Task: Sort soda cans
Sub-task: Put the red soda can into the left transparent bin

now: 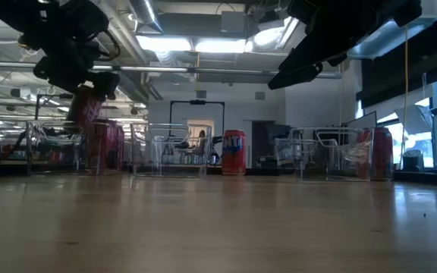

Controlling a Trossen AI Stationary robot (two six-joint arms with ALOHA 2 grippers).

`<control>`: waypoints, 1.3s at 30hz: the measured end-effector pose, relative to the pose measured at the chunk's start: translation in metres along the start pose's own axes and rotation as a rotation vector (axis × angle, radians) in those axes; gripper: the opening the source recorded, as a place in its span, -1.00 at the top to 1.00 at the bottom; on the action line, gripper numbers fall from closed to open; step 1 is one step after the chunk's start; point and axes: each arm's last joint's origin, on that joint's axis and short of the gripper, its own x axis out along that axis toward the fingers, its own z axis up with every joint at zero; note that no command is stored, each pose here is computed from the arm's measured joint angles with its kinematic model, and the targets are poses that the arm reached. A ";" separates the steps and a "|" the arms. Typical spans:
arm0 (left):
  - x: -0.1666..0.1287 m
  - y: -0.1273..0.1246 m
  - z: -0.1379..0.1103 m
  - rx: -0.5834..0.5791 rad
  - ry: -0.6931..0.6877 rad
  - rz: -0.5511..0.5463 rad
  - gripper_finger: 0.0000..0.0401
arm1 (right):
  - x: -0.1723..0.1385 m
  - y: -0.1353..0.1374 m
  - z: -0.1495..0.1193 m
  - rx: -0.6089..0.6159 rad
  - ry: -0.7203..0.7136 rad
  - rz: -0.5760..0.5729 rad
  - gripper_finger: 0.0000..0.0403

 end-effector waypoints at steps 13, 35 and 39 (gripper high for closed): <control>0.009 -0.003 -0.029 -0.065 0.048 -0.074 -0.50 | 0.000 0.000 0.000 0.000 -0.003 0.001 -0.79; 0.019 0.001 -0.046 -0.072 0.089 -0.081 -0.50 | 0.000 0.000 0.000 -0.001 -0.002 0.002 -0.79; 0.016 0.003 -0.042 -0.068 0.067 -0.109 -0.50 | 0.000 0.000 0.000 -0.001 -0.002 0.002 -0.79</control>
